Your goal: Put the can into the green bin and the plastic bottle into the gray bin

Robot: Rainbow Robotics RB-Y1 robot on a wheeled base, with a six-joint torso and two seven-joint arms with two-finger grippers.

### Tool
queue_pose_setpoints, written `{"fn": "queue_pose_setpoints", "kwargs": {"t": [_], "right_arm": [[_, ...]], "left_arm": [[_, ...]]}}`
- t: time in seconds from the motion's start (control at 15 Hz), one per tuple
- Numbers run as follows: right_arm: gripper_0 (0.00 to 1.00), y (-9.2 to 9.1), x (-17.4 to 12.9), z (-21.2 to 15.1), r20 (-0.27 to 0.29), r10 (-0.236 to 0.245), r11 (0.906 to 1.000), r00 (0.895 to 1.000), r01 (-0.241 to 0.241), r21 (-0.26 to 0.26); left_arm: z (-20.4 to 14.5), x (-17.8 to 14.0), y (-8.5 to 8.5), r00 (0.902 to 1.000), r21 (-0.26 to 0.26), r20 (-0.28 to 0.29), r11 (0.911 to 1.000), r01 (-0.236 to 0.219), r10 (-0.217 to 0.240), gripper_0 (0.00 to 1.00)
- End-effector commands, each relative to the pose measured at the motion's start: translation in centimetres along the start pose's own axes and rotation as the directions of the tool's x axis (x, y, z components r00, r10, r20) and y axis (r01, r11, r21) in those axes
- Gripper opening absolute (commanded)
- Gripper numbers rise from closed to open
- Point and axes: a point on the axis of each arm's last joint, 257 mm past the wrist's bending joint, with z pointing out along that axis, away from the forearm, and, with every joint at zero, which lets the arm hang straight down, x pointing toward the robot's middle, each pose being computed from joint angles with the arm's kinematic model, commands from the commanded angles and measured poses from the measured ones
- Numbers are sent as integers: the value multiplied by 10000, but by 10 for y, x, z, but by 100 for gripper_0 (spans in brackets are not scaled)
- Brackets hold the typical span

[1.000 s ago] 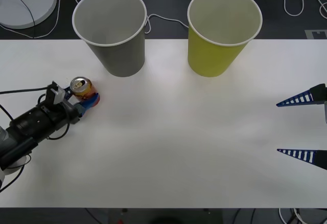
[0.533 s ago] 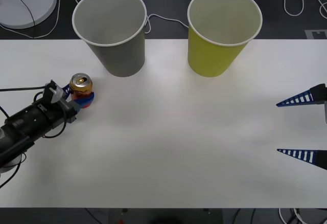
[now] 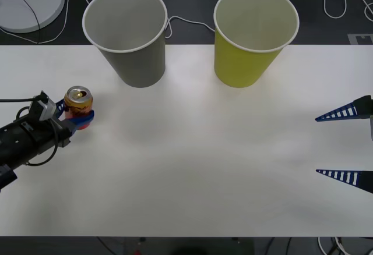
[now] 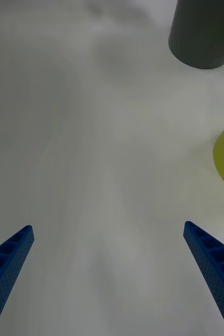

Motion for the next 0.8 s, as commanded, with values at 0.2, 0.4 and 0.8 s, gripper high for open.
{"fn": "queue_pose_setpoints", "kwargs": {"t": [0.2,0.4,0.8], "right_arm": [[100,0,0,0,0,0,10000,10000,0,0],[100,0,0,0,0,0,10000,10000,0,0],[100,0,0,0,0,0,10000,10000,0,0]], "left_arm": [[-30,-20,6,9962,807,-777,9957,458,-395,0],[-45,-37,12,9899,1325,-1319,9888,687,-511,0],[-66,-67,18,9653,1884,-2596,9819,209,292,0]]}}
